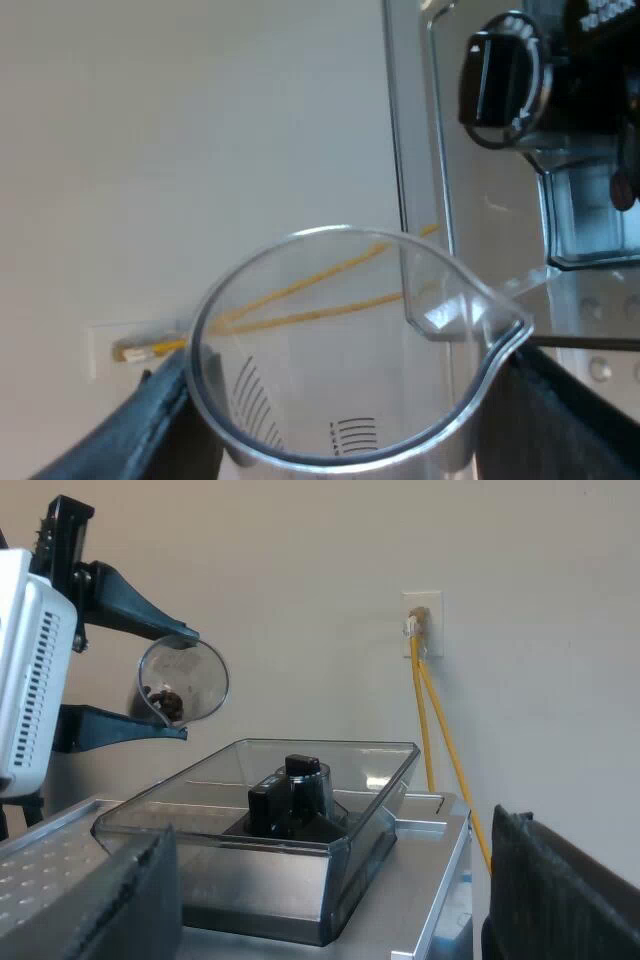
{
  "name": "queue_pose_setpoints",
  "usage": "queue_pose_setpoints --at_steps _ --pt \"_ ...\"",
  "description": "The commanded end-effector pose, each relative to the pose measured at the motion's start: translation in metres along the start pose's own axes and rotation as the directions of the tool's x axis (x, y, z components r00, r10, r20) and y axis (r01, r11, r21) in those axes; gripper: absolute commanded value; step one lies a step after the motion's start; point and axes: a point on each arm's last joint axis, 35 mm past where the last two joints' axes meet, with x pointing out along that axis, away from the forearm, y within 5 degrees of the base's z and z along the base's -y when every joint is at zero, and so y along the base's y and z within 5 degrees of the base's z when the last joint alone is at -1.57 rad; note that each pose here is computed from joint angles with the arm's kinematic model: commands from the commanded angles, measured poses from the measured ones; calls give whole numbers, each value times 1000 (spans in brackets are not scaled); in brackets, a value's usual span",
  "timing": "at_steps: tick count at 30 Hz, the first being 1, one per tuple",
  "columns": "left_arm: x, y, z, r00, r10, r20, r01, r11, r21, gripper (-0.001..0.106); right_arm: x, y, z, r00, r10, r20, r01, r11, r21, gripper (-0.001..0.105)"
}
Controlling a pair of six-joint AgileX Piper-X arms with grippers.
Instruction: Pour the beans into the coffee machine
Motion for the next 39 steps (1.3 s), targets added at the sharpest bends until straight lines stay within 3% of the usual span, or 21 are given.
queue_pose_setpoints --at_steps 1,14,20,26,32,39 --pt "1 4 3 999 40 4 -40 998 58 21 0 -2 4 1000 -6 10 6 1000 -8 67" --pt "7 5 3 997 70 15 -71 975 212 21 0 -2 4 1000 -6 10 6 1000 -8 67" --pt "7 5 3 997 70 15 -71 942 328 21 0 -2 4 1000 -6 10 6 1000 -8 67" --pt "7 5 3 997 70 15 -70 919 388 21 0 -2 4 1000 -6 10 6 1000 -8 67" --pt "7 8 5 995 94 36 -100 874 475 21 0 -2 4 1000 -6 10 6 1000 -8 67" --pt "6 11 7 991 108 80 -134 859 495 21 0 -2 4 1000 -6 10 6 1000 -8 67"
